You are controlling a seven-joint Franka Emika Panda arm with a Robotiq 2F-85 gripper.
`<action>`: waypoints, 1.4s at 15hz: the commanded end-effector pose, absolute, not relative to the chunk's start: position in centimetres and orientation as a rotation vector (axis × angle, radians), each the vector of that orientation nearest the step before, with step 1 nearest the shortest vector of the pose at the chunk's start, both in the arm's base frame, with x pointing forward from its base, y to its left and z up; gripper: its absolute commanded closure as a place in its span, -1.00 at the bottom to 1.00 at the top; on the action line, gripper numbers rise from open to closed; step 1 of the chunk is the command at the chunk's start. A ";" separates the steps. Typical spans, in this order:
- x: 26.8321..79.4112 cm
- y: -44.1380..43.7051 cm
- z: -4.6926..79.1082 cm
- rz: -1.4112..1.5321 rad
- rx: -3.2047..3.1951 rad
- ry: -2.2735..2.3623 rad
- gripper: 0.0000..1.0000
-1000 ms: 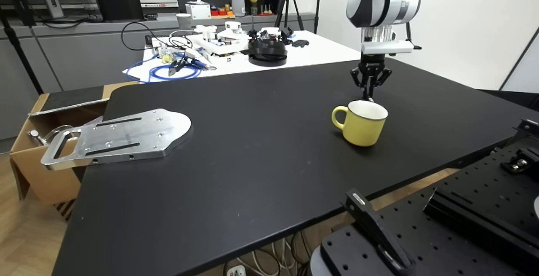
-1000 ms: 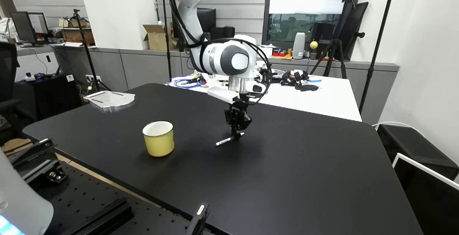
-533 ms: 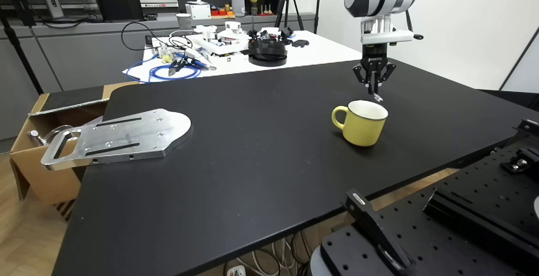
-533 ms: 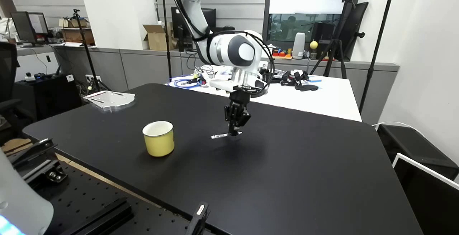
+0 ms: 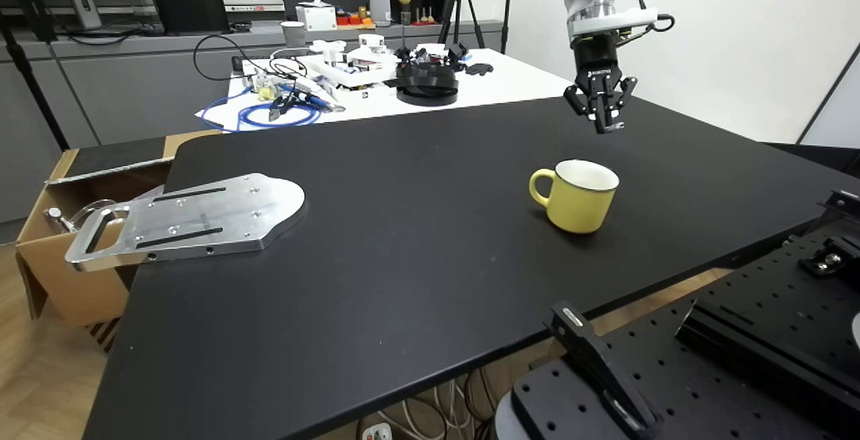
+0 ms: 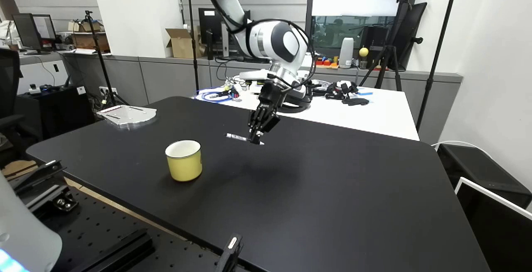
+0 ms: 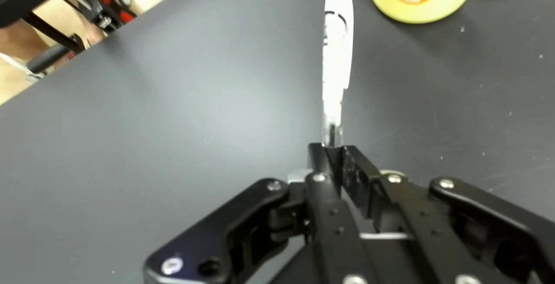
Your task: Put the pen into the yellow mug.
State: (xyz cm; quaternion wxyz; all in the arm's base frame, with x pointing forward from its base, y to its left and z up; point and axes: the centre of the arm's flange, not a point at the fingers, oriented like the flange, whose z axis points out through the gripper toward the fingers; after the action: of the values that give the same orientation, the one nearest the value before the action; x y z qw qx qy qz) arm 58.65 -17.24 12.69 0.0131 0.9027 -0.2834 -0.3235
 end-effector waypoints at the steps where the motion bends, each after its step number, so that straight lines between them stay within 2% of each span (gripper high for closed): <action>1: 60.9 -15.9 12.8 -1.249 2.718 -0.869 0.92; 10: 60.2 -9.8 12.7 -1.648 2.585 -0.649 0.92; 21: 59.4 -6.2 14.0 -1.900 2.513 -0.533 0.92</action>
State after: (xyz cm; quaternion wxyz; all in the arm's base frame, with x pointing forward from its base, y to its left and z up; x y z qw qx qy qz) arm 58.41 -6.79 14.11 -0.0159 0.7967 -0.1740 -0.5786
